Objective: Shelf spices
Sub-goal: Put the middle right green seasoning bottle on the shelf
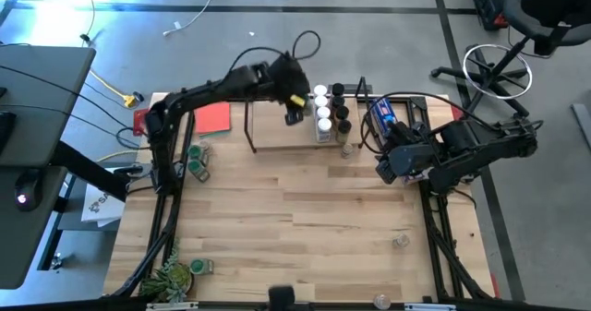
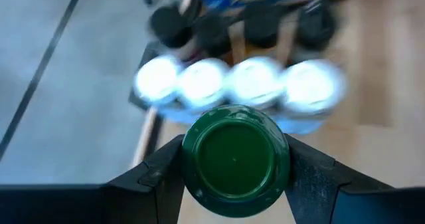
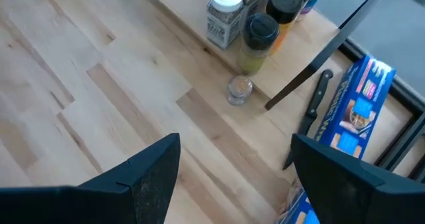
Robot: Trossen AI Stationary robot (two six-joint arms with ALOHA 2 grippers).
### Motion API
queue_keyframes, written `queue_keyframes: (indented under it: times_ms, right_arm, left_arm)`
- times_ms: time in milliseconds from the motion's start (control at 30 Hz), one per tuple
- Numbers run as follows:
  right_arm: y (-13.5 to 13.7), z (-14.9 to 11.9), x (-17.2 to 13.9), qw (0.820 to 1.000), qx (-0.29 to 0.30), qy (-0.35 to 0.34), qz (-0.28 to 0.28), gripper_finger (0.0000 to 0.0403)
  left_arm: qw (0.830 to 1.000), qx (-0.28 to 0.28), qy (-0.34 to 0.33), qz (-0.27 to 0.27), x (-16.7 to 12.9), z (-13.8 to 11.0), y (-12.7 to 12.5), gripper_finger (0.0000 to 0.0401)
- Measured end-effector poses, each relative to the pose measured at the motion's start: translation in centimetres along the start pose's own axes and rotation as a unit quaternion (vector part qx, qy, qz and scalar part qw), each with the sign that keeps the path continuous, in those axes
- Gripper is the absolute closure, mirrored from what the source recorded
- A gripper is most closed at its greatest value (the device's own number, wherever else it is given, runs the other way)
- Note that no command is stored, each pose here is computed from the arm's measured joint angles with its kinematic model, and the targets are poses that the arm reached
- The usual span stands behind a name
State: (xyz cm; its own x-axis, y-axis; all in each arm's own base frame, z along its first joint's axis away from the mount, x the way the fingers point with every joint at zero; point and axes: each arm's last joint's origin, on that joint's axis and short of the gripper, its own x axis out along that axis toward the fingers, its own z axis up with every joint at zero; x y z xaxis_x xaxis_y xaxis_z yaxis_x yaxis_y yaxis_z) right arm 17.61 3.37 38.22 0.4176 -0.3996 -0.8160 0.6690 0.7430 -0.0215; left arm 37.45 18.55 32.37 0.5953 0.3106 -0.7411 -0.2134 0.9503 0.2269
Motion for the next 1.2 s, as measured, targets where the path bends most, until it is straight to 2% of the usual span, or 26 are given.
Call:
queue_keyframes:
  times_ms: [200, 400, 567, 767, 1200]
  right_arm:
    - [0.1, -0.1, 0.0, 0.999, 0.035, 0.017, 0.013, 0.0121]
    - [0.2, -0.2, 0.0, 0.996, 0.075, 0.037, 0.025, 0.0121]
    - [0.2, -0.2, 0.0, 0.994, 0.094, 0.043, 0.028, 0.0121]
    - [0.2, -0.2, 0.0, 0.994, 0.099, 0.043, 0.027, 0.0121]
    - [0.2, -0.2, 0.0, 0.994, 0.099, 0.042, 0.027, 0.0121]
  left_arm:
    - [0.999, -0.002, 0.041, 0.002, 4.1, -1.9, 3.4, 0.0206]
    - [0.997, 0.005, 0.071, -0.007, 7.2, -3.5, 4.5, 0.0206]
    - [0.998, 0.006, 0.068, -0.006, 7.8, -3.7, 4.7, 0.0201]
    - [0.998, 0.029, 0.057, 0.000, 8.0, -3.5, 4.9, 0.0153]
    - [0.999, 0.027, 0.029, -0.002, 8.0, -3.1, 5.1, 0.0143]
